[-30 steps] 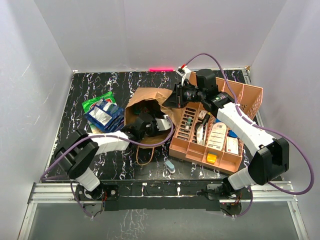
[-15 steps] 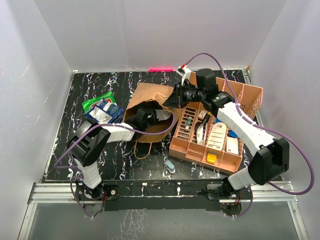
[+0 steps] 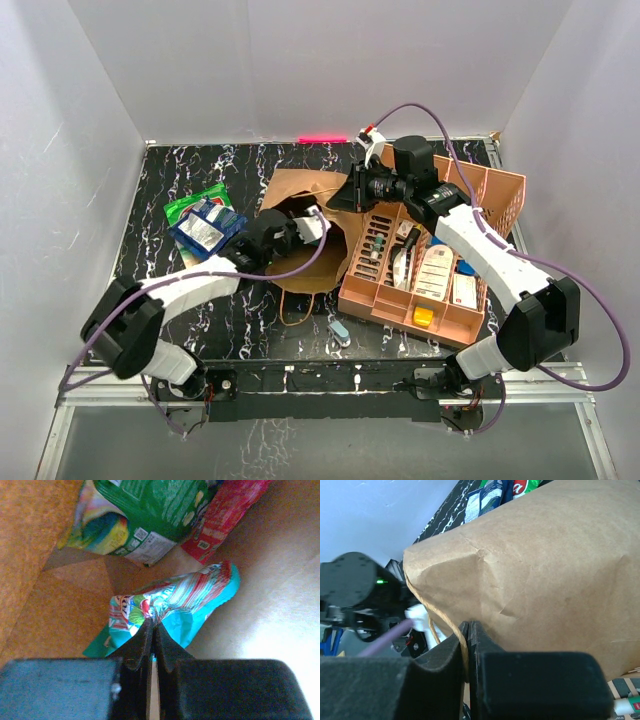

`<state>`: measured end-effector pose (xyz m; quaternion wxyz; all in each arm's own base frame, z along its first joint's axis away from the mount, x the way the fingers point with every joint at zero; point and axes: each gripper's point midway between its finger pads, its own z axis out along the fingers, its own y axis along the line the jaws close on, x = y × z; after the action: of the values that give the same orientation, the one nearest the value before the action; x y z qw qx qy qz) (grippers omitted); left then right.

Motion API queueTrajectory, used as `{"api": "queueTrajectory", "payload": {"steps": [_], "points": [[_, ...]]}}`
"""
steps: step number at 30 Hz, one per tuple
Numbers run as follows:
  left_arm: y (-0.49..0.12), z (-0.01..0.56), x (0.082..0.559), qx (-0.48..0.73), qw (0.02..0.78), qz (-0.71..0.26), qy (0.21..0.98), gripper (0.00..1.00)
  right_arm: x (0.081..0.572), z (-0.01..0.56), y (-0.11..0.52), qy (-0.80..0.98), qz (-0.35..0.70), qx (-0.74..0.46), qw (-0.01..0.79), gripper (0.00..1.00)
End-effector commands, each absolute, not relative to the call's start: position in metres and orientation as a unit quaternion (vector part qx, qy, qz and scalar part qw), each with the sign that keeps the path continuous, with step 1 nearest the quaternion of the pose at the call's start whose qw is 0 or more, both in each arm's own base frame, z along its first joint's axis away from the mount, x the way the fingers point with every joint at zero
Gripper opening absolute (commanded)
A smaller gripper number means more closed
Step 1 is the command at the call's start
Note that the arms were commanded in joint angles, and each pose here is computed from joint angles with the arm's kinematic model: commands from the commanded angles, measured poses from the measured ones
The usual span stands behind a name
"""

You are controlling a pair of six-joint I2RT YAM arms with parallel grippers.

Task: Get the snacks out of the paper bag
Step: Take out the snack from the paper bag.

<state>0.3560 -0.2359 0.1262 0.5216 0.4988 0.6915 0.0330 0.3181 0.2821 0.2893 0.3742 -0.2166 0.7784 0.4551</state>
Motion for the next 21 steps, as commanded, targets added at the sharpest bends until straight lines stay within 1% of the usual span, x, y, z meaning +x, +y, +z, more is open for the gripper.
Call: {"api": "queueTrajectory", "payload": {"steps": [1,5,12,21], "points": [[-0.24,0.168,0.326,0.465,0.553,-0.045,0.689,0.0,0.326,0.319,0.278,0.76,0.451,-0.207,0.42,0.07],[-0.235,0.192,0.302,0.44,0.564,-0.083,0.694,0.0,0.331,0.318,0.278,0.762,0.447,-0.2,0.424,0.07],[-0.219,0.253,0.271,0.379,0.585,-0.132,0.705,0.0,0.337,0.31,0.283,0.765,0.457,-0.191,0.412,0.07],[-0.2,0.324,0.235,0.324,0.616,-0.19,0.692,0.0,0.339,0.306,0.281,0.767,0.451,-0.186,0.416,0.07]]}}
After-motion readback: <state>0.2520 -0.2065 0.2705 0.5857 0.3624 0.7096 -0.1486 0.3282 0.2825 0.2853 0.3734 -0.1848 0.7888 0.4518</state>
